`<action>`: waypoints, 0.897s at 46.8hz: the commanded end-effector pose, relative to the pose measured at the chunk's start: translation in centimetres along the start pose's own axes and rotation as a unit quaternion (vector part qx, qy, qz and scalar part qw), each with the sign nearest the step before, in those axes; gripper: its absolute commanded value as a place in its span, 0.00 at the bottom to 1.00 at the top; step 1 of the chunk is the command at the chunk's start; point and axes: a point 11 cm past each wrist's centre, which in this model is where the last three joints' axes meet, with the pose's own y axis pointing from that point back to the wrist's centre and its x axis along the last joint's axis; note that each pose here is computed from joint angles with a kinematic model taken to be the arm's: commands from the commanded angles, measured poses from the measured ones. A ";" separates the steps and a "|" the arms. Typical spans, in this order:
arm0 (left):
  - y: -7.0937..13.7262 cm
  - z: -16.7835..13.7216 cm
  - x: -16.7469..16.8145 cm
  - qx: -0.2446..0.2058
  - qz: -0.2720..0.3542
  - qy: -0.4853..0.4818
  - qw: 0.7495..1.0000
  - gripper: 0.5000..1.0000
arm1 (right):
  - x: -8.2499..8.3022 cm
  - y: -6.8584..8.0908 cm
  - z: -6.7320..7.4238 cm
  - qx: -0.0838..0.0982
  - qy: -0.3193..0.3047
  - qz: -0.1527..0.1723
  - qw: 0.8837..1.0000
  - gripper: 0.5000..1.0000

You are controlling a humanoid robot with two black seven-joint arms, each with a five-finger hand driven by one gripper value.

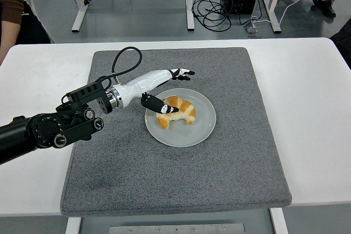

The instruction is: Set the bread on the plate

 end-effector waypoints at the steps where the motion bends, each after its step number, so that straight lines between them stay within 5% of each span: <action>1: 0.1 -0.1 0.5 0.003 0.004 0.003 1.000 0.75 | 0.0 0.0 0.0 0.000 0.000 0.000 1.000 1.00; 16: 0.6 -0.3 5.5 0.019 0.023 0.121 0.992 0.76 | 0.0 0.0 0.0 0.000 -0.001 0.000 1.000 1.00; 28: 2.3 -0.2 11.5 0.010 0.050 0.273 0.961 0.76 | 0.0 0.0 0.0 0.000 0.000 -0.001 1.000 1.00; 42: 3.7 -0.6 13.1 -0.010 0.046 0.404 0.914 0.76 | 0.0 0.0 0.0 0.000 -0.001 0.000 1.000 1.00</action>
